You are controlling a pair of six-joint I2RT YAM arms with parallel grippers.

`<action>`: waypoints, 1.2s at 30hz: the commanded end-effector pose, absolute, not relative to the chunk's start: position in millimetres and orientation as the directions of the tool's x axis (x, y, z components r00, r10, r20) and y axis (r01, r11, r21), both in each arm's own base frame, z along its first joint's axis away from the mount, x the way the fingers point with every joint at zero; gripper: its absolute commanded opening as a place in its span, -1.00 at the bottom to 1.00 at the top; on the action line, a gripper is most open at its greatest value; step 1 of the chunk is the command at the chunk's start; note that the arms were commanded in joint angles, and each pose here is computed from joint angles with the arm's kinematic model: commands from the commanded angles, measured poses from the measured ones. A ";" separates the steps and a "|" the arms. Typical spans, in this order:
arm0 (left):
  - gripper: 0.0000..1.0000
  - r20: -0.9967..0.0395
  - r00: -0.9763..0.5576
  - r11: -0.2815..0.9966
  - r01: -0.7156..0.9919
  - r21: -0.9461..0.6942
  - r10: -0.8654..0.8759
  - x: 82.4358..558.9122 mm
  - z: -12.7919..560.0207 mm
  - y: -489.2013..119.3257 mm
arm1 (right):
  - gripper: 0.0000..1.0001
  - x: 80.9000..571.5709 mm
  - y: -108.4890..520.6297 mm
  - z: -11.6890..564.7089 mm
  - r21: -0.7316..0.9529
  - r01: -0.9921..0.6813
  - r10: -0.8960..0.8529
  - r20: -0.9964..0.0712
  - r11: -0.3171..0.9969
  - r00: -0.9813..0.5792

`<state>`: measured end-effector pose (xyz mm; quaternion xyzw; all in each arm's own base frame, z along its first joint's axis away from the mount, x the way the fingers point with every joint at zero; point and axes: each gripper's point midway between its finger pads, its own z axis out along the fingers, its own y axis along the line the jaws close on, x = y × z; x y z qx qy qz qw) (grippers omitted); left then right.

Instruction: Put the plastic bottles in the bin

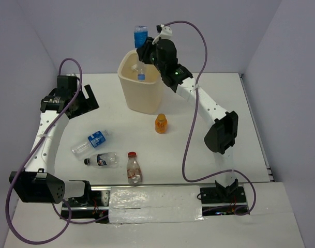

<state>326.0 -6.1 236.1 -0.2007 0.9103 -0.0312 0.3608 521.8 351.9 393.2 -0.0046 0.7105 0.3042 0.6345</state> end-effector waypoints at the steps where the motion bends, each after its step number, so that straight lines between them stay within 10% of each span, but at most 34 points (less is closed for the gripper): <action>1: 0.99 -0.664 -0.649 0.925 -0.319 -0.205 -0.371 325.4 243.8 -5.9 | -0.43 522.4 338.5 443.7 0.435 -0.404 0.454 -0.889 0.805 -0.055; 6: 0.99 -0.662 -0.651 0.925 -0.318 -0.207 -0.371 325.3 242.9 -6.8 | -0.26 524.5 336.3 402.9 0.413 -0.359 0.402 -0.909 0.837 -0.108; 13: 0.99 -0.663 -0.655 0.926 -0.331 -0.180 -0.363 326.2 239.7 -1.6 | 0.94 497.6 325.7 424.5 0.360 -0.371 0.358 -0.930 0.856 -0.076; 22: 0.97 -0.677 -0.632 0.917 -0.357 -0.177 -0.376 335.1 242.5 1.9 | 1.00 407.7 263.9 521.9 0.261 -0.426 0.313 -0.948 0.866 0.055; 36: 0.96 -0.642 -0.632 0.894 -0.391 -0.219 -0.434 341.9 230.3 -3.3 | 1.00 335.9 224.4 266.0 0.259 -0.246 0.108 -0.861 0.934 -0.496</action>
